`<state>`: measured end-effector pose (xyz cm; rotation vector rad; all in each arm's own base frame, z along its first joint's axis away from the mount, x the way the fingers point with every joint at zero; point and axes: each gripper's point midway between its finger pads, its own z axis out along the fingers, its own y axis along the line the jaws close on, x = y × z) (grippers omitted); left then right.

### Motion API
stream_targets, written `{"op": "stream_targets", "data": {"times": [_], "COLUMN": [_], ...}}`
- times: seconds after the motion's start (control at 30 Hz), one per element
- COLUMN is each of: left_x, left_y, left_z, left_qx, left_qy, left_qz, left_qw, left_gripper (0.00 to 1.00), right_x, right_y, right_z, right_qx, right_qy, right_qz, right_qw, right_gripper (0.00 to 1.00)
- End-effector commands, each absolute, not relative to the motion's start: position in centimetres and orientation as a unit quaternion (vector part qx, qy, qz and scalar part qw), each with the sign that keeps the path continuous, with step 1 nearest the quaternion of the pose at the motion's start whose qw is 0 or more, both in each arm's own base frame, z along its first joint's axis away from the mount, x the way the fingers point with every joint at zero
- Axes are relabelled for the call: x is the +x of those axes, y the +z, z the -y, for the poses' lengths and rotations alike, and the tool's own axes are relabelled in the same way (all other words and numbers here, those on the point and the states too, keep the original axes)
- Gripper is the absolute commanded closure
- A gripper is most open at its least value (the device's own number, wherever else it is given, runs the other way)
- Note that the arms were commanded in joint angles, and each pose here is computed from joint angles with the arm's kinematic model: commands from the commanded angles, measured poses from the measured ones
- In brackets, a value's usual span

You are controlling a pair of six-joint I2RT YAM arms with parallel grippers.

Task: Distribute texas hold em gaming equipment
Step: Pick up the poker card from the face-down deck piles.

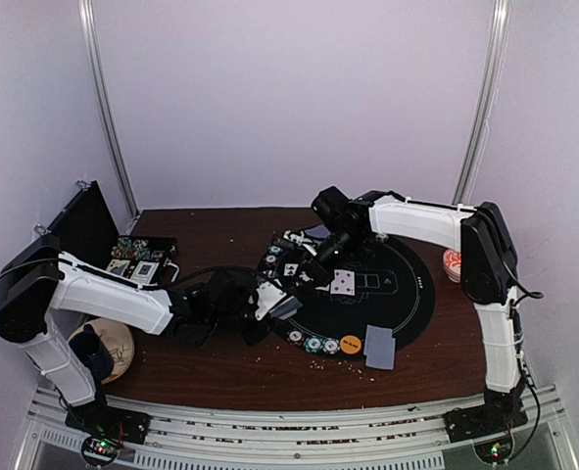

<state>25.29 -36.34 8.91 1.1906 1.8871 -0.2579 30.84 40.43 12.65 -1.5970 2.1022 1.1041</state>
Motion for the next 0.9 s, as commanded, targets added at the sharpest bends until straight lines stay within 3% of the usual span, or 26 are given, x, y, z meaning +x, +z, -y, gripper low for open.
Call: {"op": "stream_targets", "data": {"times": [0.0, 0.07, 0.17, 0.27, 0.33, 0.7, 0.8, 0.87], "left_x": [25.1, 25.2, 25.2, 25.2, 25.2, 25.1, 25.1, 25.1], "left_y": [11.8, 11.7, 11.8, 11.8, 11.8, 11.6, 11.5, 11.6], "left_z": [37.8, 37.8, 37.8, 37.8, 37.8, 37.9, 37.9, 37.9], "left_qx": [0.474, 0.474, 0.473, 0.473, 0.473, 0.476, 0.477, 0.477], "left_qy": [-0.134, -0.133, -0.132, -0.133, -0.133, -0.134, -0.134, -0.134], "left_qz": [-0.733, -0.734, -0.734, -0.733, -0.733, -0.734, -0.734, -0.733], "left_qw": [0.468, 0.469, 0.469, 0.469, 0.470, 0.466, 0.465, 0.465], "left_gripper": [0.77, 0.77, 0.77, 0.77, 0.77, 0.77, 0.77, 0.77], "right_x": [29.8, 29.2, 29.1, 29.1, 29.1, 29.7, 29.4, 29.2], "right_y": [12.8, 12.7, 12.7, 12.5, 12.2, 10.7, 10.3, 10.3], "right_z": [-39.7, -39.6, -39.5, -39.5, -39.6, -41.0, -41.2, -41.2], "right_qx": [-0.574, -0.580, -0.581, -0.577, -0.577, -0.562, -0.569, -0.574], "right_qy": [0.396, 0.405, 0.406, 0.408, 0.406, 0.398, 0.391, 0.389], "right_qz": [-0.708, -0.701, -0.701, -0.703, -0.705, -0.721, -0.720, -0.717], "right_qw": [0.108, 0.091, 0.078, 0.073, 0.074, 0.078, 0.074, 0.072], "right_gripper": [1.00, 1.00, 0.73, 0.60, 0.56, 0.54, 0.60, 0.69]}}
